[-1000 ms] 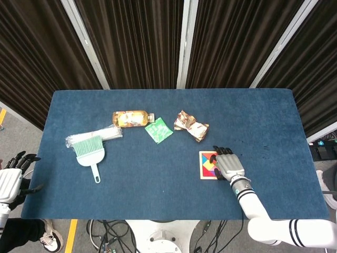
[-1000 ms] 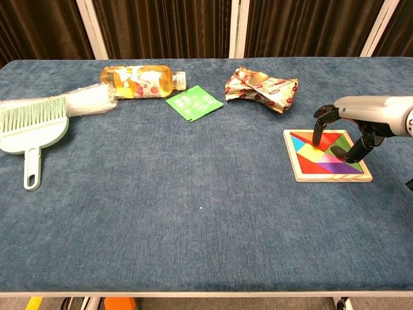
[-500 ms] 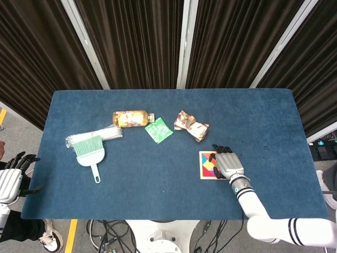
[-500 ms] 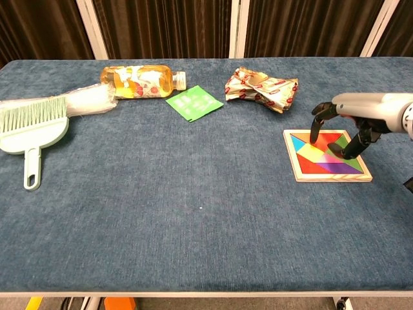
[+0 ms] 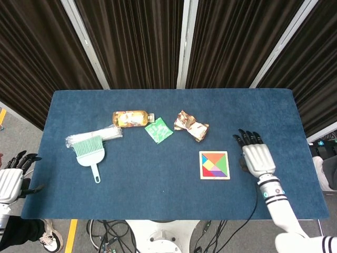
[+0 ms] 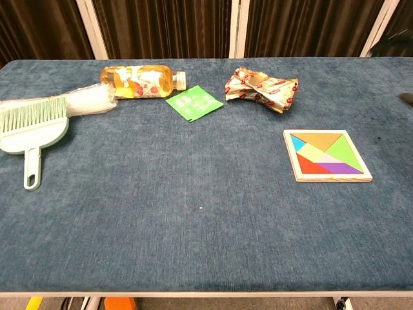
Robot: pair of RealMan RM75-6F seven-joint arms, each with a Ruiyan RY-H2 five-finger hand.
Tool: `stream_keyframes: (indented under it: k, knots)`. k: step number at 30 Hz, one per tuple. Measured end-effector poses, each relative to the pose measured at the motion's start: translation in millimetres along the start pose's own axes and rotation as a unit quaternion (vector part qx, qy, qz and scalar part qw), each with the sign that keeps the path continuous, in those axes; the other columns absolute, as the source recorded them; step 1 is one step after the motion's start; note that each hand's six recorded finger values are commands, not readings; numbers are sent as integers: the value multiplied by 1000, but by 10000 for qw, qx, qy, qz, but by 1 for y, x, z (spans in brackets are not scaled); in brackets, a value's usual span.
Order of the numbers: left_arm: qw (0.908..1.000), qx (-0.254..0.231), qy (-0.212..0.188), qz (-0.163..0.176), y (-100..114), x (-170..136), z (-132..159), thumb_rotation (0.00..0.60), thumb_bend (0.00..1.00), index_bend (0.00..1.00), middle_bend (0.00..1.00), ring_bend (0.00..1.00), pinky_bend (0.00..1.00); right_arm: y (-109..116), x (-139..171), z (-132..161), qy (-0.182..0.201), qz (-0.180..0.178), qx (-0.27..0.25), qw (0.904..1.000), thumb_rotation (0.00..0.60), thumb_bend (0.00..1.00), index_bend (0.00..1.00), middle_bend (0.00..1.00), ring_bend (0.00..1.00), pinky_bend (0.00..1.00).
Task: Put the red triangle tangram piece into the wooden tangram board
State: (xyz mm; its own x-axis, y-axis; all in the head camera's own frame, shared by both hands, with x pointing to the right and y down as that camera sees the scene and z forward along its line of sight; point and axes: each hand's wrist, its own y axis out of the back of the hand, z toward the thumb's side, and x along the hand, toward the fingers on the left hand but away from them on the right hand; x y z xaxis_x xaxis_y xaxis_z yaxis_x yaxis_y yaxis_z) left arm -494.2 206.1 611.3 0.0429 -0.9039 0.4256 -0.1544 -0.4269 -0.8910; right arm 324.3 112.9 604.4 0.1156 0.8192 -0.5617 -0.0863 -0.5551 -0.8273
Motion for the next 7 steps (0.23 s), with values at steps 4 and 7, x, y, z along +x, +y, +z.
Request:
stream_keyframes:
  k: [4,7]
  knots:
    - [9999,108,-21,56,2,1,4,600,30,249,170,68,171,5,29,-34,-7,-699,435,9966,600,214,0,0,0,0]
    - [9998,154,-44,100,4,1,7,600,30,249,170,68,170,-4,55,-67,-200,-1037,608,9926,600,220,0,0,0,0]
